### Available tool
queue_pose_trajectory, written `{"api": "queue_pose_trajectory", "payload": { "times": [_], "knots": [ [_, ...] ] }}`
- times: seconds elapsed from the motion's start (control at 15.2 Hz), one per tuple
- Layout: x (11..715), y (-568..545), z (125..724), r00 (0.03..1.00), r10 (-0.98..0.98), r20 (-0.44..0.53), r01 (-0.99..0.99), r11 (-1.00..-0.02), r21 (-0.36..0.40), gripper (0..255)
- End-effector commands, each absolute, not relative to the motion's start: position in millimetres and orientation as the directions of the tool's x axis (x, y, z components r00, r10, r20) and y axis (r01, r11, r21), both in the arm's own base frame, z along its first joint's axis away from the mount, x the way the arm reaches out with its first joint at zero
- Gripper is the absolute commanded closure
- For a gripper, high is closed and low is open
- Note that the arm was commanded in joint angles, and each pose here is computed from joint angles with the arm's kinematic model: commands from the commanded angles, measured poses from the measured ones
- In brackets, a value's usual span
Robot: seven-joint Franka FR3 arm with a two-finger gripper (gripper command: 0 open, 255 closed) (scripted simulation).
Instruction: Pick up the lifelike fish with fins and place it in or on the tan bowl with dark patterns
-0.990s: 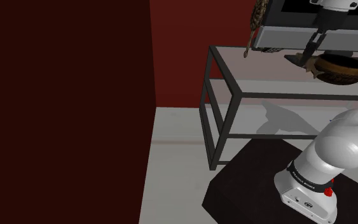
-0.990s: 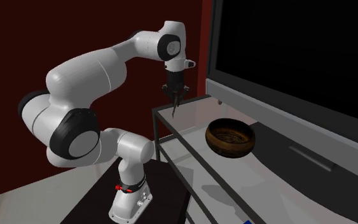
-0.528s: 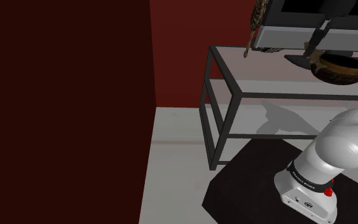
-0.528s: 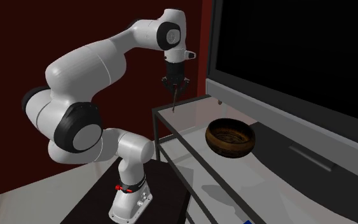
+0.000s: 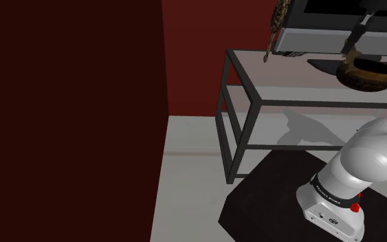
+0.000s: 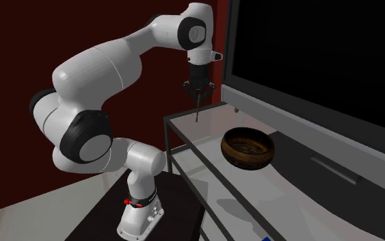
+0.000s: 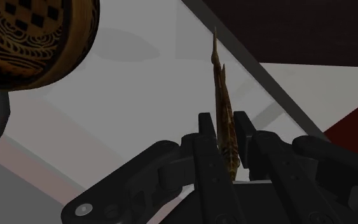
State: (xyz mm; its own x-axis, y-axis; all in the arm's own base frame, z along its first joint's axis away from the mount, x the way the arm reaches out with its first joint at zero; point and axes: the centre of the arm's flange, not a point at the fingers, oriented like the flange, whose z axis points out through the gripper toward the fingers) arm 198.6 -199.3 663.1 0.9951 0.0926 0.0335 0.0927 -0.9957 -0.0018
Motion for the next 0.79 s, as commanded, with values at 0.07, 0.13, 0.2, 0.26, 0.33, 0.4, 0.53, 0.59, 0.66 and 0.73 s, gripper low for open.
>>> {"api": "queue_pose_trajectory", "payload": {
  "times": [0.07, 0.13, 0.2, 0.26, 0.33, 0.4, 0.53, 0.59, 0.66, 0.73],
  "knots": [
    [188.0, -238.0, 662.0, 0.995, 0.093, 0.033, 0.093, -0.996, -0.001, 255],
    [184.1, -250.6, 661.7, 0.995, 0.093, 0.033, 0.093, -0.996, -0.001, 255],
    [180.1, -263.2, 661.3, 0.995, 0.093, 0.033, 0.093, -0.996, -0.001, 255],
    [176.1, -275.7, 661.0, 0.995, 0.093, 0.033, 0.093, -0.996, -0.001, 255],
    [172.2, -288.3, 660.6, 0.995, 0.093, 0.033, 0.093, -0.996, -0.001, 255],
    [168.2, -300.9, 660.2, 0.995, 0.093, 0.033, 0.093, -0.996, -0.001, 255],
    [160.3, -326.1, 659.5, 0.995, 0.093, 0.033, 0.093, -0.996, -0.001, 255],
    [156.4, -338.7, 659.1, 0.995, 0.093, 0.033, 0.093, -0.996, -0.001, 255],
    [152.4, -351.2, 658.8, 0.995, 0.093, 0.033, 0.093, -0.996, -0.001, 255],
    [148.4, -363.8, 658.4, 0.995, 0.093, 0.033, 0.093, -0.996, -0.001, 255]
  ]
}}
